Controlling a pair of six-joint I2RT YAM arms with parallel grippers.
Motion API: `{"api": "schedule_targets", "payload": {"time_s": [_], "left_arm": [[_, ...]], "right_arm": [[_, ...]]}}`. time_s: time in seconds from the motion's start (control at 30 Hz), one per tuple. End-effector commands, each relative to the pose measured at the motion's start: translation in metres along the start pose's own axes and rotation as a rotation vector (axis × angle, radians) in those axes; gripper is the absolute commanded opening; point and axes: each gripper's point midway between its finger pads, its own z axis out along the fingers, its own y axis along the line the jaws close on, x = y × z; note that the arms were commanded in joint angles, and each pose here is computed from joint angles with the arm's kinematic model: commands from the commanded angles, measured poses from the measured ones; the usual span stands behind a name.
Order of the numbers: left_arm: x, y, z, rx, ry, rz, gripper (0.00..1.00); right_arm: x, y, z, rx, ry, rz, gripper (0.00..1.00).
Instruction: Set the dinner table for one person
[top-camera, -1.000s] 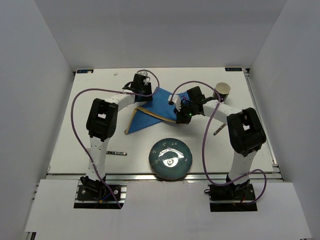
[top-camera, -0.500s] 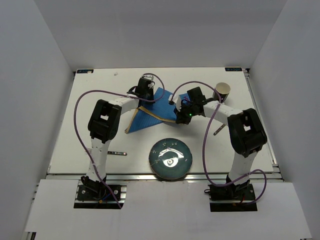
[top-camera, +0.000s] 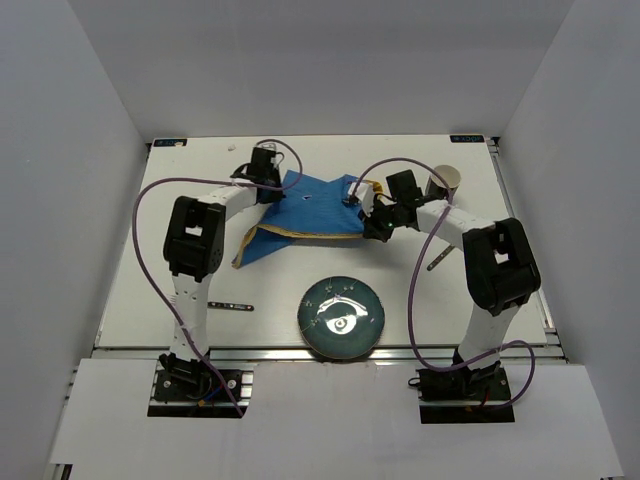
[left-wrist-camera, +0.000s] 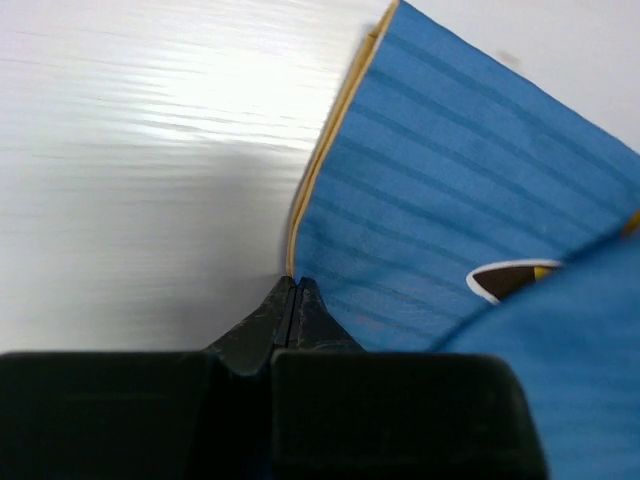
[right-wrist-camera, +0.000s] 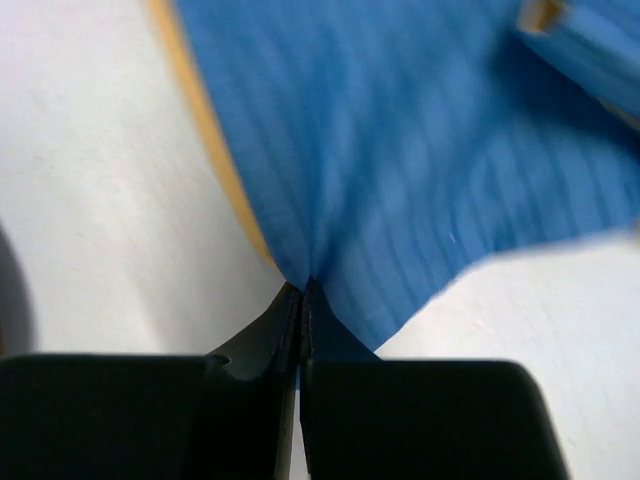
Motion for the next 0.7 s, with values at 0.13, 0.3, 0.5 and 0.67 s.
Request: {"api": "schedule_targets", "payload": {"time_s": [0.13,0.3,0.5,0.67], "left_arm": [[-0.046,0.083,-0.039,-0.159,-0.083,-0.104,0.00],[-0.051,0.102,-0.047,-0.189,-0.100,-0.128,0.00],[-0.051,0.121,-0.055,-0.218,-0.103,-0.153,0.00],[-0.047,0.133,-0.059,-0.246,-0.099,-0.169,0.00]], "right_arm": [[-0.015,-0.055,-0.027,0.146,-0.024,-0.056,0.00],[0.001,-0.064,-0.032,0.173,0.015,-0.053,0.00],[0.023,-0.066,-0.040,0.204,0.068,-0.013,0.00],[0.041,-0.061,-0.051,0.227,0.104,0.029,0.00]]}}
